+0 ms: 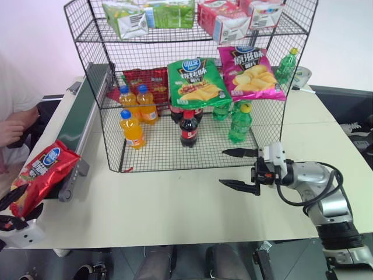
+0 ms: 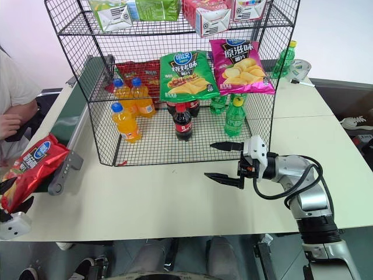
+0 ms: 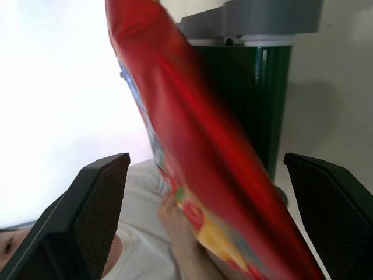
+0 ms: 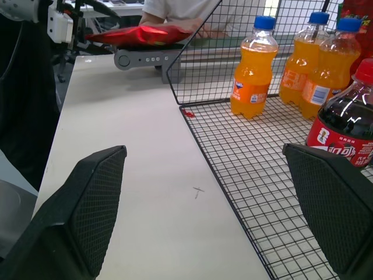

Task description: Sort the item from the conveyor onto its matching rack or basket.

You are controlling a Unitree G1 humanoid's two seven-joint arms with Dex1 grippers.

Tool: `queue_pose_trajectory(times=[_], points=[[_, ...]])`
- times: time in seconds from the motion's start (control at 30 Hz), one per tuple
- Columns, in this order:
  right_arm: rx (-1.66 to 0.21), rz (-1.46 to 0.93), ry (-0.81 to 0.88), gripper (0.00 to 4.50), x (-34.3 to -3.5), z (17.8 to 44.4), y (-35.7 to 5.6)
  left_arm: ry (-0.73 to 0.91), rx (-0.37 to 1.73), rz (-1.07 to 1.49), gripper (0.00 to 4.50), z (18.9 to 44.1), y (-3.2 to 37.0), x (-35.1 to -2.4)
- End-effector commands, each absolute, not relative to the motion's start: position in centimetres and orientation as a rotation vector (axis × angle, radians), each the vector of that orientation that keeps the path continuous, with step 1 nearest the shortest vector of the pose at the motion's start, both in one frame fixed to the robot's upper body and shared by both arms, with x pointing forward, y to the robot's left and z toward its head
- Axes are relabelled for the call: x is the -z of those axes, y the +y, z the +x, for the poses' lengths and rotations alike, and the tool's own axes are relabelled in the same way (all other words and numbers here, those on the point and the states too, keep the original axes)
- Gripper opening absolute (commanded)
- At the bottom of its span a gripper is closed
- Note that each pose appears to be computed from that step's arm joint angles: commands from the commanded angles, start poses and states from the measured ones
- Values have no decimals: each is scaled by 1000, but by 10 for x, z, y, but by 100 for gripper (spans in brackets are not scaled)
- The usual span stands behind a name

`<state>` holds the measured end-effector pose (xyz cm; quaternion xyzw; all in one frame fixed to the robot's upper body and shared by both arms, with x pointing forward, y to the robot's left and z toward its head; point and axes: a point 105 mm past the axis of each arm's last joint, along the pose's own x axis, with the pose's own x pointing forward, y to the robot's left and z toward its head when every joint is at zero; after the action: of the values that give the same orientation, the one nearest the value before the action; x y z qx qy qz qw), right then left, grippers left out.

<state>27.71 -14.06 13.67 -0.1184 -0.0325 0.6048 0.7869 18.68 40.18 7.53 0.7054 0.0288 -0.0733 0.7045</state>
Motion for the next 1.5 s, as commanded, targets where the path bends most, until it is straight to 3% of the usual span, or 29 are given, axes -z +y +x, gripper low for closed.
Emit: queue_pose_trajectory(times=[0.03, 0.27, 0.5, 0.8, 0.93, 1.1, 1.3, 1.5], points=[[-1288, -297, -114, 450, -148, 280, -145, 42, 115, 1513, 367, 191, 406, -89], [-1270, -306, -100, 450, -146, 280, -151, 14, 107, 1470, 6, 192, 402, -94], [-1268, -304, -104, 450, -146, 283, -149, -19, 122, 1480, 2, 185, 397, -100], [-1272, -303, -103, 450, -145, 286, -150, -208, 154, 1507, 2, 181, 356, -147], [-1273, -306, -104, 450, -144, 290, -152, -340, 204, 1525, 2, 181, 316, -173], [-1268, -281, -153, 450, -155, 291, -160, -394, 312, 1556, 2, 179, 282, -172], [-1279, -224, -208, 450, -168, 288, -166, -523, 384, 1556, 2, 188, 241, -183], [-1262, -220, -198, 450, -162, 288, -167, -598, 335, 1576, 2, 204, 226, -204]])
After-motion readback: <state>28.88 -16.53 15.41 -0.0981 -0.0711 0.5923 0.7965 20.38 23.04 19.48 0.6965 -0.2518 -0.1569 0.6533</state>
